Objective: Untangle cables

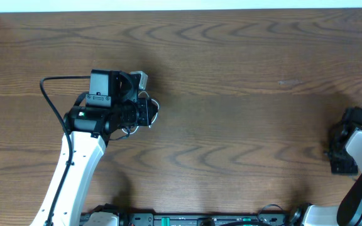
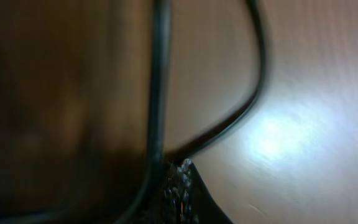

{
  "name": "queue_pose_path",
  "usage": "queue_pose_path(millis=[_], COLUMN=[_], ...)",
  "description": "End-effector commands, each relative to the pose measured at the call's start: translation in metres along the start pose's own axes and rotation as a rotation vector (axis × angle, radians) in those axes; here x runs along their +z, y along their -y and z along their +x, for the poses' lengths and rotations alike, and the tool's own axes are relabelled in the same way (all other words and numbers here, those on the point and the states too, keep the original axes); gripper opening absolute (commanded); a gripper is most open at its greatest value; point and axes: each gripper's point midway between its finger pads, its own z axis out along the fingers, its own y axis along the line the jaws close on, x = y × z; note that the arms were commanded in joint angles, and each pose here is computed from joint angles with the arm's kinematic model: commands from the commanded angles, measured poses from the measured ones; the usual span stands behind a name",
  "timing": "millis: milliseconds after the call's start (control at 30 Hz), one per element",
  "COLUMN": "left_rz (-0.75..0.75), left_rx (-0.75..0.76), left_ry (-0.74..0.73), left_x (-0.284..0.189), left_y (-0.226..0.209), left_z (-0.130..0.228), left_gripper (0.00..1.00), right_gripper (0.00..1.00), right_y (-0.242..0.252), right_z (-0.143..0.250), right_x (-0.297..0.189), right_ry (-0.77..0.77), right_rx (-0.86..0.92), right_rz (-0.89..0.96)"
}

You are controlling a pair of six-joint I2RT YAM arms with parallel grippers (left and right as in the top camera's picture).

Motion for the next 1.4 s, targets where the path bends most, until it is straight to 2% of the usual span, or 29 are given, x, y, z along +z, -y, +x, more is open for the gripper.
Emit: queue_pose_path(millis=[0,233,333,533,567,600,667,800,1000,1067,1100,1167,1200,1367], left_rz=[0.016,0.016,0.014,0.012,0.012,0.012,0.012,0.012,0.012,0.012,0.012,0.012,0.012,0.012], left_rx=[0.028,0.028,0.023,0.017,0.017,0.016,0.016,0.016,0.016,0.016,0.016,0.016,0.016,0.019], left_ry=[0.007,0.007,-0.002,-0.015,-0.015,-0.015,-0.015,-0.015,-0.015,-0.015,-0.015,-0.015,-0.015,-0.011], left_x=[-0.003,-0.003,-0.003,-0.003,-0.003,-0.003,-0.003,-0.003,-0.003,-0.003,-0.003,-0.003,-0.003,-0.003], left_y=[0.005,0.005,0.004,0.004,0.004,0.004,0.004,0.004,0.004,0.004,0.004,0.004,0.004,0.004], left_z=[0.0,0.0,0.002,0.005,0.005,0.005,0.005,0.005,0.005,0.005,0.005,0.005,0.005,0.004], left_gripper=[0.08,0.08,0.08,0.08,0.08,0.08,0.08,0.08,0.08,0.07,0.08,0.08,0.08,0.08], right_gripper=[0.01,0.01,0.01,0.1,0.21,0.25,0.26,0.21,0.15,0.21,0.32,0.62,0.99,0.99], right_y=[-0.014,-0.056,-0.081,-0.11,-0.111,-0.11,-0.106,-0.092,-0.104,-0.109,-0.114,-0.124,-0.131,-0.149], right_z=[-0.007,-0.013,-0.017,-0.031,-0.039,-0.049,-0.072,-0.118,-0.144,-0.14,-0.135,-0.125,-0.117,-0.078], right_x=[0.006,0.022,0.034,0.051,0.054,0.056,0.059,0.068,0.069,0.067,0.065,0.061,0.057,0.048], right_ry=[0.059,0.123,0.182,0.294,0.313,0.329,0.357,0.377,0.31,0.299,0.29,0.271,0.261,0.184], right_rx=[-0.211,-0.25,-0.353,-0.499,-0.479,-0.445,-0.378,-0.253,-0.204,-0.213,-0.225,-0.25,-0.272,-0.314], right_rz=[-0.029,-0.146,-0.206,-0.267,-0.273,-0.275,-0.273,-0.26,-0.416,-0.437,-0.455,-0.492,-0.509,-0.544])
